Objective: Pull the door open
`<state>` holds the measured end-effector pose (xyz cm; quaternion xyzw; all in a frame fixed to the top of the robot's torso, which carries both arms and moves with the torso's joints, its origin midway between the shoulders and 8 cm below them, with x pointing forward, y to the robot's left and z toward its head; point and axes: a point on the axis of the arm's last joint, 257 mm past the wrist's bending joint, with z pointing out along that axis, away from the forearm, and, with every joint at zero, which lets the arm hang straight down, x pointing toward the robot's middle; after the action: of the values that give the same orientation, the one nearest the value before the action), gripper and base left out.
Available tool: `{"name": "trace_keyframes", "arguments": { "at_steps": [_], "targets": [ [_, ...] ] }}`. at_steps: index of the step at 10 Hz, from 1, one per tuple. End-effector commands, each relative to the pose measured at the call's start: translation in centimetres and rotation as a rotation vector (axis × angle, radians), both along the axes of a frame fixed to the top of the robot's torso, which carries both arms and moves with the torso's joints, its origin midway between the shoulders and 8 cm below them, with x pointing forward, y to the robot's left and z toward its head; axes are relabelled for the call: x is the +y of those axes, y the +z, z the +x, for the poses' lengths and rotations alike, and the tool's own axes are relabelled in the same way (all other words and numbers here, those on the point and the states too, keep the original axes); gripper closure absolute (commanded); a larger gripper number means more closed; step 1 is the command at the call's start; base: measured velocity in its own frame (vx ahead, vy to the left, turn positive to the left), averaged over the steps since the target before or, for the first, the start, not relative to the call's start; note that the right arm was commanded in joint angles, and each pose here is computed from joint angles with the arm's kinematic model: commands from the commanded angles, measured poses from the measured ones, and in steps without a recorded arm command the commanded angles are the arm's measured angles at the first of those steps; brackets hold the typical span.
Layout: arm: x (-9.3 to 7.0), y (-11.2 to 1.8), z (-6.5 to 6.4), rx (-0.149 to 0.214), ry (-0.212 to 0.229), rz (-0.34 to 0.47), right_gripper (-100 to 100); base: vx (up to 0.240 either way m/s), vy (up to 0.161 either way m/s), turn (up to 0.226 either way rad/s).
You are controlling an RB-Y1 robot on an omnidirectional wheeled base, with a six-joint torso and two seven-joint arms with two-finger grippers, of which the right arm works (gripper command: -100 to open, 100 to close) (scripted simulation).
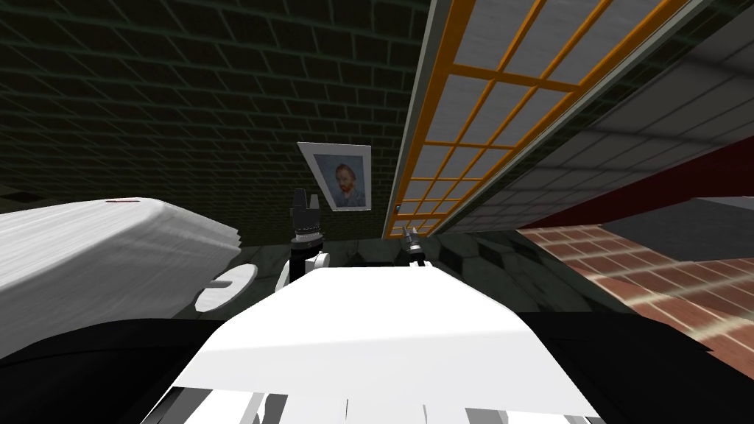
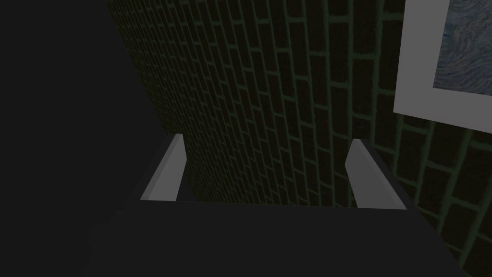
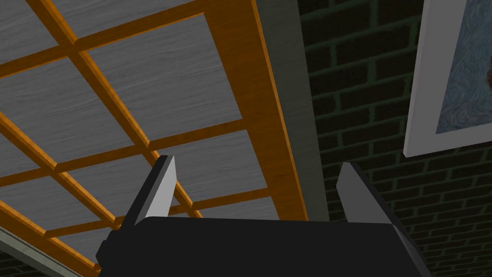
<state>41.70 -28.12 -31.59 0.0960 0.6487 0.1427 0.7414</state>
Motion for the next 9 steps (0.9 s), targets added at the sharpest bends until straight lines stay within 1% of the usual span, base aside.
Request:
{"name": "trace_keyframes", "arguments": {
  "at_steps": [1,6,8,9],
  "targets": [
    [0.3,-0.9,-0.2,0.013,-0.002,-0.027,-100,0.102,-0.026,0.009],
    [1.2,-3.5,-0.8,0.054,-0.005,-0.093,-100,0.099,-0.014,0.011],
    [1.6,-4.4,-1.0,0.068,-0.005,-0.116,-100,0.096,-0.037,0.010],
    [2.0,-5.3,-1.2,0.080,-0.004,-0.134,-100,0.111,-0.038,0.009]
  ]
}}
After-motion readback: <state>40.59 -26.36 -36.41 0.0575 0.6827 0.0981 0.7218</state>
